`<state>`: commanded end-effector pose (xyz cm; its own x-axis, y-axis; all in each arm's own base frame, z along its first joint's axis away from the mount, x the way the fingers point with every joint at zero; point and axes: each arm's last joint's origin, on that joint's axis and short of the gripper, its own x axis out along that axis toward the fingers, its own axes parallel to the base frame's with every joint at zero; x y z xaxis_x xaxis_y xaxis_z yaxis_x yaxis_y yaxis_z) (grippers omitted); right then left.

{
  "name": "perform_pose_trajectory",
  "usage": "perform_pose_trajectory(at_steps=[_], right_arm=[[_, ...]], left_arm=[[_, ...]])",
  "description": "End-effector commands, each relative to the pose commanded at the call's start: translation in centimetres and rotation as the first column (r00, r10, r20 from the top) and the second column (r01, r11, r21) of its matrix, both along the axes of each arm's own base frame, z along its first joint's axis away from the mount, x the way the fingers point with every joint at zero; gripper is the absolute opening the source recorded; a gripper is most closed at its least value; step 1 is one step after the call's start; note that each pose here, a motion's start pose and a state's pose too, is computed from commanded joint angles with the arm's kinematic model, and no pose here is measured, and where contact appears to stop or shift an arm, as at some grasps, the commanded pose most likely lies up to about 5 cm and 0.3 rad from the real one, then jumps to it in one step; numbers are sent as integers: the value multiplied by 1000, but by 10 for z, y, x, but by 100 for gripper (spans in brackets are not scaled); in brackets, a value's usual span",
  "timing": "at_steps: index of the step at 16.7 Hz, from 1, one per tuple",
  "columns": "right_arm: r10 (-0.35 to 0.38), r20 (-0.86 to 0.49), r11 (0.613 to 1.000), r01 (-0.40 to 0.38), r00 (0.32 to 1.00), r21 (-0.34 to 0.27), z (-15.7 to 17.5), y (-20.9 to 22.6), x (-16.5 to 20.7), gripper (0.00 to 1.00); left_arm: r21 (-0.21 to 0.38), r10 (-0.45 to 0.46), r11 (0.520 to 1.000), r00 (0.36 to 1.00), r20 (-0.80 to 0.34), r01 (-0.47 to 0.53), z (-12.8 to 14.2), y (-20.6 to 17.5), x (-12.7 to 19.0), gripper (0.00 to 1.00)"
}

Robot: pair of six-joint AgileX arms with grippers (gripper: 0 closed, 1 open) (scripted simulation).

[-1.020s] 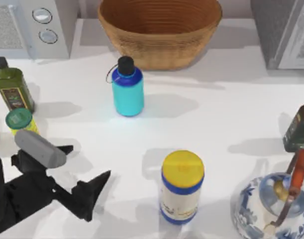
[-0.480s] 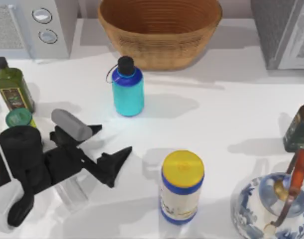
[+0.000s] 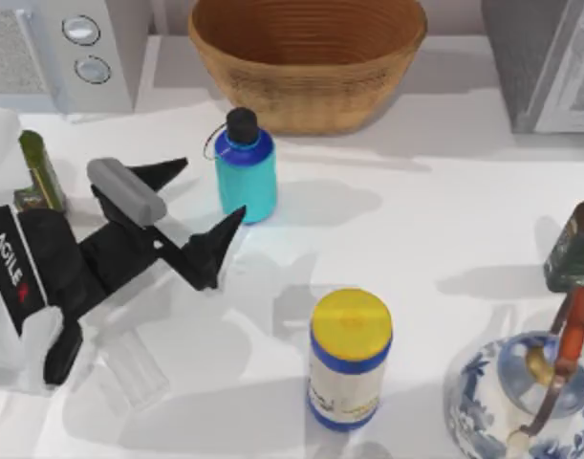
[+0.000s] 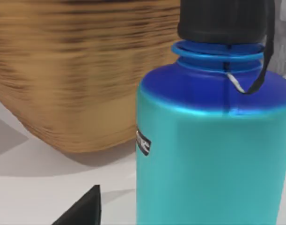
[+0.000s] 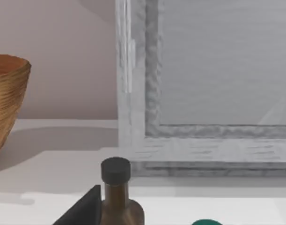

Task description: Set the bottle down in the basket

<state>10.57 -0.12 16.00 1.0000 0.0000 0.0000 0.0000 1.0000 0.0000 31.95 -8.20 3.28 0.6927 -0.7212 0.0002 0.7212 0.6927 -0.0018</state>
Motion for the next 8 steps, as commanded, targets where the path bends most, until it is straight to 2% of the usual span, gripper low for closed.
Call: perform_pose_trajectory(at_steps=[8], right_arm=[[0,0,1000,0,1000,0,0,0,0,100]], left_arm=[[1,-1,1000,1000,0,1,0,-9,-1,100]])
